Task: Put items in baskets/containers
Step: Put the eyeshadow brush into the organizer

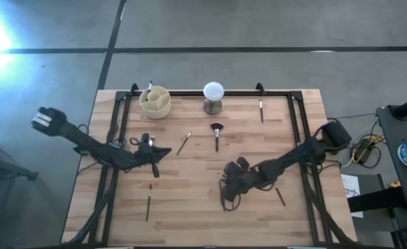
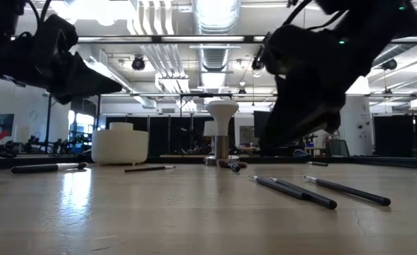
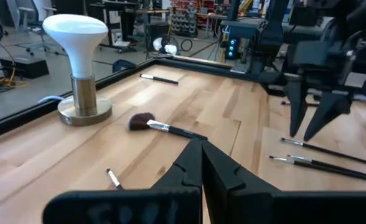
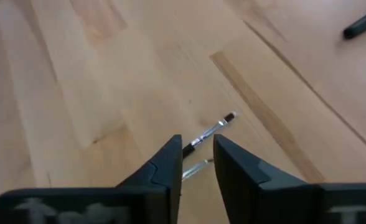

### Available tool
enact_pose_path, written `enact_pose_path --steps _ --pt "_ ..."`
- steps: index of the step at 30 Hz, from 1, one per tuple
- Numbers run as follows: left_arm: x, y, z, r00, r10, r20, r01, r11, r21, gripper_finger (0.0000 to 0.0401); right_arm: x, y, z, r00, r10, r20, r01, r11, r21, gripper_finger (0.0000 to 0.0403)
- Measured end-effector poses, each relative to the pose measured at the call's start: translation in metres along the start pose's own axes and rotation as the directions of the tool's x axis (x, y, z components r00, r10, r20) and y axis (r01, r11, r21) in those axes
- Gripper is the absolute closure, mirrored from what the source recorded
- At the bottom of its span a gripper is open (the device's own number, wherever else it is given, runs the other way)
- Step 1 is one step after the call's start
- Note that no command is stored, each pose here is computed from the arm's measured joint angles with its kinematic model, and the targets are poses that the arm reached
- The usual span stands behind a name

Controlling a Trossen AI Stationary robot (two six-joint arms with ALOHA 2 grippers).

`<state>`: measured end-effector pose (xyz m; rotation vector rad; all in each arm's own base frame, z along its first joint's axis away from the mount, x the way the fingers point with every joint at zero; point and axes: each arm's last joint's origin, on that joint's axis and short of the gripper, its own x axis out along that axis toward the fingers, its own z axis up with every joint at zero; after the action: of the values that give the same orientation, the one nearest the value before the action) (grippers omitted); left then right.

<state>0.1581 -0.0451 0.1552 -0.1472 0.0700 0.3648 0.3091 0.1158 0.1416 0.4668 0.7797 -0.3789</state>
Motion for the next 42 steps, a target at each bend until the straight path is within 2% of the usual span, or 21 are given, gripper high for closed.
enact_pose_path --steps 5,16,26,38,42 --pt "0.003 -0.002 -0.004 1.0 0.003 -0.012 -0.003 1.0 0.011 0.0401 0.012 0.002 0.01 0.997 -0.045 -0.07 0.045 0.999 -0.004 0.0298" --pt "0.006 -0.004 -0.008 1.0 0.012 -0.025 -0.012 1.0 0.008 0.0401 0.038 0.002 0.025 0.97 -0.187 -0.157 0.183 0.982 -0.043 0.0309" --pt "0.008 -0.006 -0.006 1.0 0.011 -0.02 -0.011 1.0 0.003 0.0401 0.063 0.013 0.029 0.959 -0.201 -0.202 0.184 0.978 -0.103 0.033" --pt "0.008 -0.006 -0.006 1.0 0.011 -0.021 -0.011 1.0 -0.01 0.0401 0.062 0.017 0.035 0.967 -0.186 -0.175 0.157 0.973 -0.168 0.0386" --pt "0.008 -0.006 -0.006 1.0 0.012 -0.023 -0.012 1.0 -0.008 0.0401 0.059 0.018 0.037 0.969 -0.179 -0.17 0.145 0.97 -0.196 0.0394"
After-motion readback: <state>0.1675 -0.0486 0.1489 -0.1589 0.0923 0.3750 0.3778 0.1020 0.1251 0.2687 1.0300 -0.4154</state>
